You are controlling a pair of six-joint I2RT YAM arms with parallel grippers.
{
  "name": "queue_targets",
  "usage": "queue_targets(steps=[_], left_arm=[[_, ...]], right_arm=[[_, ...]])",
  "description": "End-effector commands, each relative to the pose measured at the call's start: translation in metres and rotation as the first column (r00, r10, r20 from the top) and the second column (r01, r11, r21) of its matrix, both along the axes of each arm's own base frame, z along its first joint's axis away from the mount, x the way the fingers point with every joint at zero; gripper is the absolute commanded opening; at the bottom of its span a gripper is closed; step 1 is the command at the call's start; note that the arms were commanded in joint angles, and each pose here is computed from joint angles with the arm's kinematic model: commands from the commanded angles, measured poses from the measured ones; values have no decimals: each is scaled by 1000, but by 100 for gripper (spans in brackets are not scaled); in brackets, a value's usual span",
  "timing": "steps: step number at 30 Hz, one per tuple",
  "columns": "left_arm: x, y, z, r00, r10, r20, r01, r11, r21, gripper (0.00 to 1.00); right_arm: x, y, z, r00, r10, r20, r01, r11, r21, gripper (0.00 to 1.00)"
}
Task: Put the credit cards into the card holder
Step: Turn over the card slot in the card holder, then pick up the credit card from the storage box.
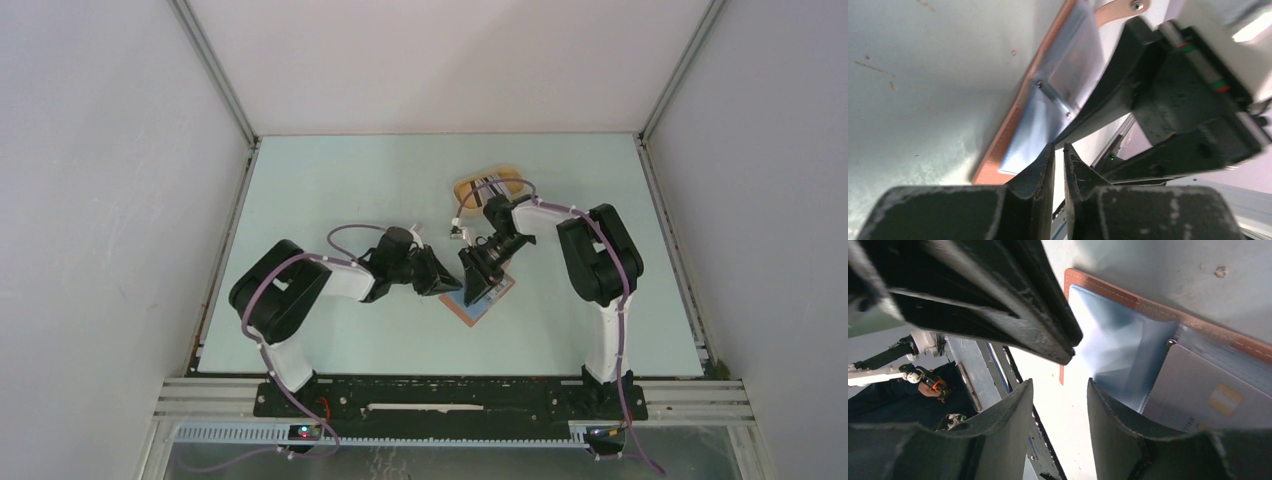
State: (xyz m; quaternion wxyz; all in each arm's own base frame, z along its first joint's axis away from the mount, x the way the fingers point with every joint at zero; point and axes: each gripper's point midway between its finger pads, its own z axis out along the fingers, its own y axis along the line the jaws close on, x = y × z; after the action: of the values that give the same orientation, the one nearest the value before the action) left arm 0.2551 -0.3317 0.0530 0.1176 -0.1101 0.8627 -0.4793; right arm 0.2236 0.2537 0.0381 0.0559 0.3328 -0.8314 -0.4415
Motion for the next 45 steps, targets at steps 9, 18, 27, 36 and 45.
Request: queue_targets(steps=[9, 18, 27, 36, 45], left_arm=[[-18, 0, -35, 996, -66, -54, 68, 997, 39, 13], [-19, 3, -38, 995, -97, -25, 99, 993, 70, 13], [-14, 5, -37, 991, -131, 2, 131, 987, 98, 13], [-13, 5, -39, 990, -138, 0, 137, 985, 100, 13], [-17, 8, -47, 990, -141, -26, 143, 983, 113, 13]], right_arm=[[34, -5, 51, 972, -24, 235, 5, 997, 78, 52], [153, -45, 149, 661, -109, 742, 142, 990, 19, 57], [223, -30, 177, 780, -278, 561, 236, 960, 148, 86], [292, -65, 112, 717, -432, 546, 499, 866, 30, 86], [325, -83, 75, 666, -482, 570, 600, 800, -25, 90]])
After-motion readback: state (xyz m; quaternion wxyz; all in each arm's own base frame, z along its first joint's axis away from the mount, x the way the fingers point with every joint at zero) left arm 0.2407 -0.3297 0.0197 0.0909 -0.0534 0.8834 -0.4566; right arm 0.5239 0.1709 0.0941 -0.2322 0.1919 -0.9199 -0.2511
